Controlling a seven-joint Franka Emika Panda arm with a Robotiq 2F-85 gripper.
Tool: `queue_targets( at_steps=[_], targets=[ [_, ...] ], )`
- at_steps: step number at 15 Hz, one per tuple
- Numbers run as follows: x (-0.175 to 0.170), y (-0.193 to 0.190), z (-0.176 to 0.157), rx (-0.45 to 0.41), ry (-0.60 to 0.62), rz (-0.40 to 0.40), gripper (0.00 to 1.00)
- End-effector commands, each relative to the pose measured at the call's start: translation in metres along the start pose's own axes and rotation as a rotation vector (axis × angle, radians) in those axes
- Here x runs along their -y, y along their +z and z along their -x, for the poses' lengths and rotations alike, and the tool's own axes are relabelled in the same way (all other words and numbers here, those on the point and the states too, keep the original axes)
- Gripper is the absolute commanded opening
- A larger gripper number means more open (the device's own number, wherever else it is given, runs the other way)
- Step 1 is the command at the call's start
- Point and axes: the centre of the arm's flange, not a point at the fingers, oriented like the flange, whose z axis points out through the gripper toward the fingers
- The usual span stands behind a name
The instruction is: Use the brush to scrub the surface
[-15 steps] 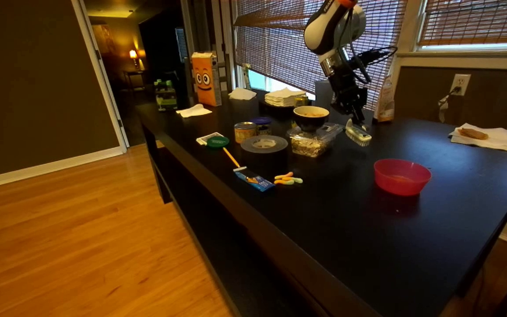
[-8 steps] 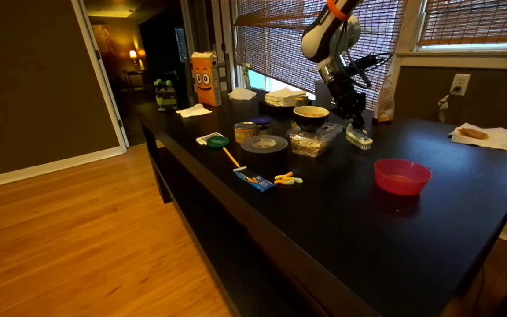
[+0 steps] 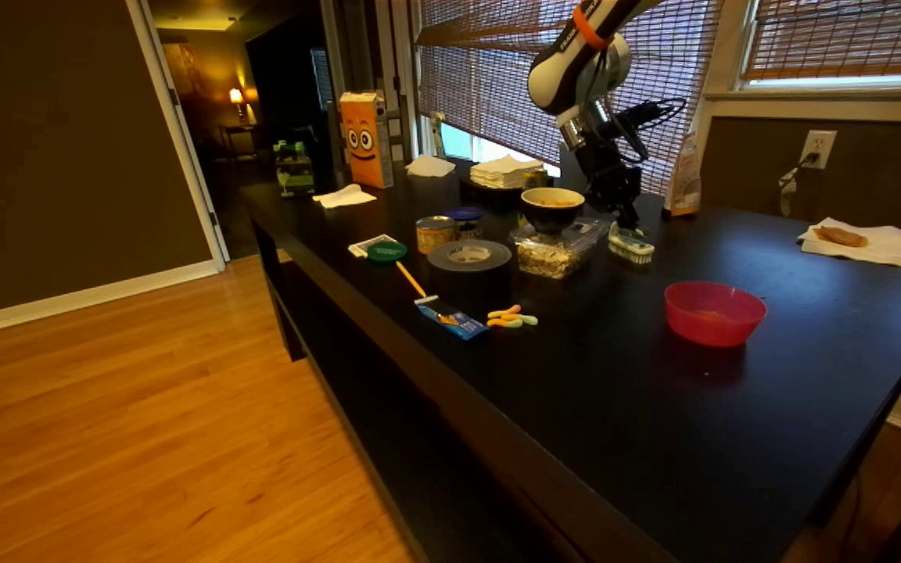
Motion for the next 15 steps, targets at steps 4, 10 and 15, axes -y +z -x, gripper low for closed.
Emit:
queue_targets(
  at_steps=[4,10,15],
  targets=[
    [0.006,-0.011,-0.038,-0.047,-0.002,-0.119,0.06],
    [0.005,-0.032,-0.051,-0.160,0.041,-0.212,0.06],
    [-0.005,-0.034,-0.059,-0.267,0.067,-0.140,0.06]
  ],
)
